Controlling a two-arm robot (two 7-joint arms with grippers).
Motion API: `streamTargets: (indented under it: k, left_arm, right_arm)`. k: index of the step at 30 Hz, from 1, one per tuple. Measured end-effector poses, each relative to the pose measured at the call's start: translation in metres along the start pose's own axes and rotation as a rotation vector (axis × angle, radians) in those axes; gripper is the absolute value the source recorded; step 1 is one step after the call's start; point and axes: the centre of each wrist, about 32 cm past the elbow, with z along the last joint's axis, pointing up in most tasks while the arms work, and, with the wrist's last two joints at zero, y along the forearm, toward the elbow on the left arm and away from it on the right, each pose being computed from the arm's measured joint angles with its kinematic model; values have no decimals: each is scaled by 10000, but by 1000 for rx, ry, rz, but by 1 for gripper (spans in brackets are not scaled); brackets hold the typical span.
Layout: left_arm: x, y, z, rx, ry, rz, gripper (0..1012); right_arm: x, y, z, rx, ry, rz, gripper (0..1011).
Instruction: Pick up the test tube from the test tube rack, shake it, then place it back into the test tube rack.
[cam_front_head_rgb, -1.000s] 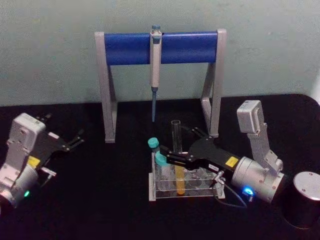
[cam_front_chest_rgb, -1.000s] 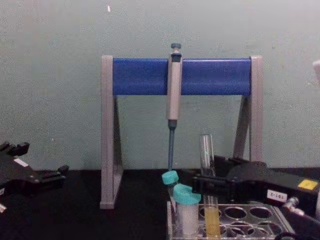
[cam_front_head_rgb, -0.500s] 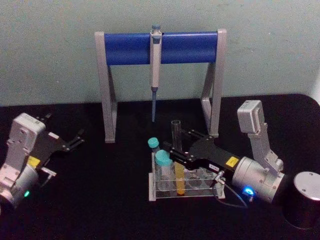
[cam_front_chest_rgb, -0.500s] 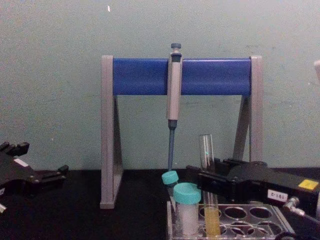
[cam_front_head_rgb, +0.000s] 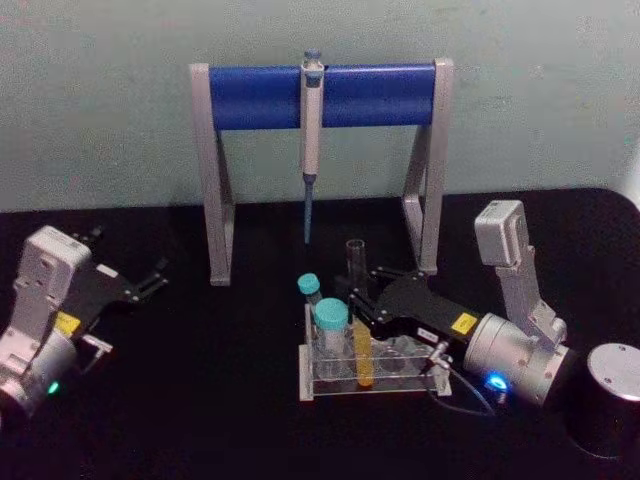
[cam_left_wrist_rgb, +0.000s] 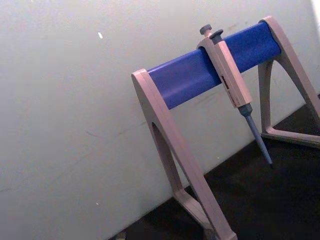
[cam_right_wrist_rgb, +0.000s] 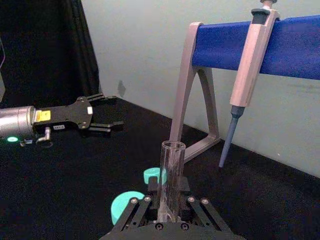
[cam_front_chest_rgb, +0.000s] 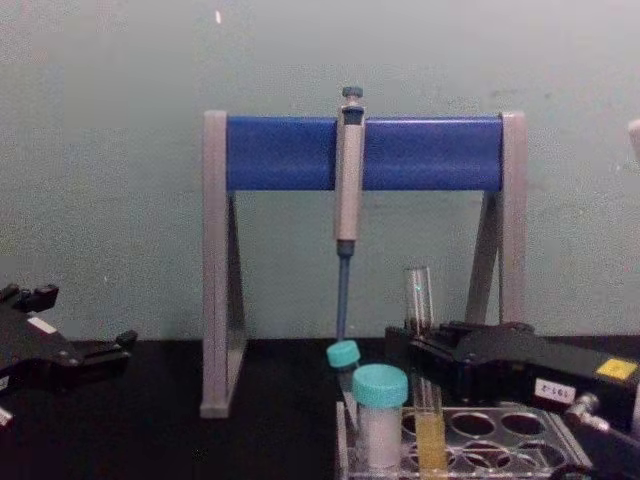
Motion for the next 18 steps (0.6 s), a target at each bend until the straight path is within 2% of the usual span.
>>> streamTargets:
  k: [12, 18]
  left_arm:
    - [0, 0, 0, 0, 0, 0, 1001]
    - [0, 0, 0, 0, 0, 0, 1001]
  right_arm:
    - [0, -1, -1, 0, 0, 0, 233]
    - [-4, -31, -29, 35, 6, 3, 233]
